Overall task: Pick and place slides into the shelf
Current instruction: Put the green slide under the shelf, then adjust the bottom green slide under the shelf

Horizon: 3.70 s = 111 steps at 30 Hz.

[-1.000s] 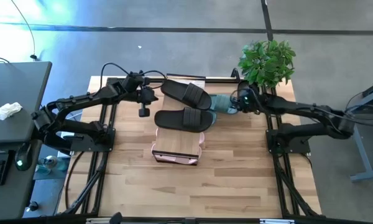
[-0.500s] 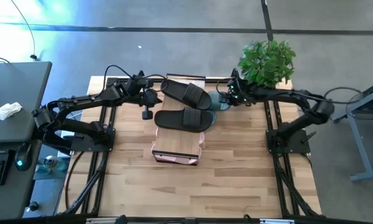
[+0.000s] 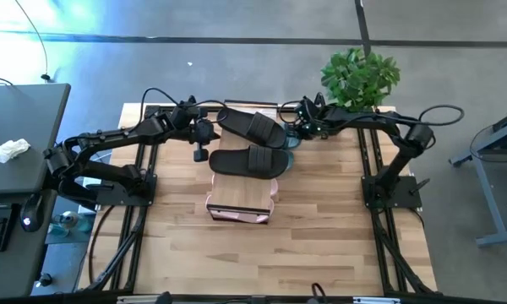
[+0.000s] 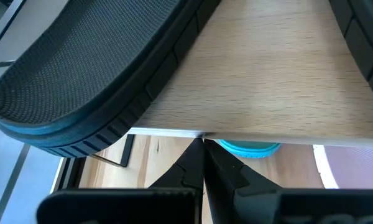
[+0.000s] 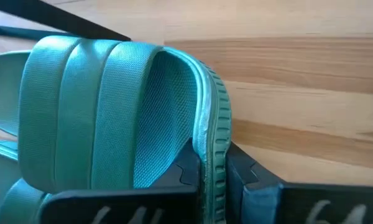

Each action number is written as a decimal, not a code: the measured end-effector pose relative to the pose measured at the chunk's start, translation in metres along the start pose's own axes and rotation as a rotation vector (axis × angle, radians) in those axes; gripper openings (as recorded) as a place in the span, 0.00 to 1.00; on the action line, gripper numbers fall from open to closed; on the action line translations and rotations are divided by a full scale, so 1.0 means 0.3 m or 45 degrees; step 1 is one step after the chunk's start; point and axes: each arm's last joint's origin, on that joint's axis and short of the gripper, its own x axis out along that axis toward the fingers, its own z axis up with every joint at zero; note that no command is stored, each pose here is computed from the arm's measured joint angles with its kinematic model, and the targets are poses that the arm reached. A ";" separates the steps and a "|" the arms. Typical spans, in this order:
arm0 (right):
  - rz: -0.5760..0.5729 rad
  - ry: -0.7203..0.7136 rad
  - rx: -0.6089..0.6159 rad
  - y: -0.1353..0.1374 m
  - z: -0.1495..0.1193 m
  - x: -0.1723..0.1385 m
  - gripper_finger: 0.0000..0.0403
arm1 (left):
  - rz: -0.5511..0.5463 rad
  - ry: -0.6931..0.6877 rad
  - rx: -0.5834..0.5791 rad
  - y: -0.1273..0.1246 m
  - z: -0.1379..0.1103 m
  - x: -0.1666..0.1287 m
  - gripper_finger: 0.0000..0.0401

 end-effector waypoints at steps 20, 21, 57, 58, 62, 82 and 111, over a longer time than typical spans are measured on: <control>0.094 -0.014 0.013 0.026 0.004 0.038 0.14 | 0.002 -0.003 0.000 0.000 0.001 -0.001 0.00; 0.092 -0.016 0.013 0.026 0.004 0.038 0.17 | 0.002 -0.003 -0.001 0.000 0.001 -0.001 0.00; -0.457 -0.072 -0.327 0.030 -0.191 -0.112 0.06 | 0.012 0.007 -0.003 0.001 0.000 0.000 0.00; -0.409 -0.079 -0.321 0.017 -0.202 -0.105 0.03 | 0.012 0.007 -0.003 0.001 0.000 0.000 0.00; -0.290 -0.152 -0.245 -0.037 -0.241 -0.068 0.02 | 0.012 0.006 -0.004 0.001 0.000 -0.001 0.00; 0.039 -0.242 -0.041 -0.031 -0.154 0.072 0.00 | 0.015 0.006 -0.005 0.002 -0.001 -0.001 0.00; -0.036 -0.297 -0.090 -0.006 -0.210 0.013 0.00 | 0.015 0.007 -0.008 0.002 -0.001 -0.001 0.00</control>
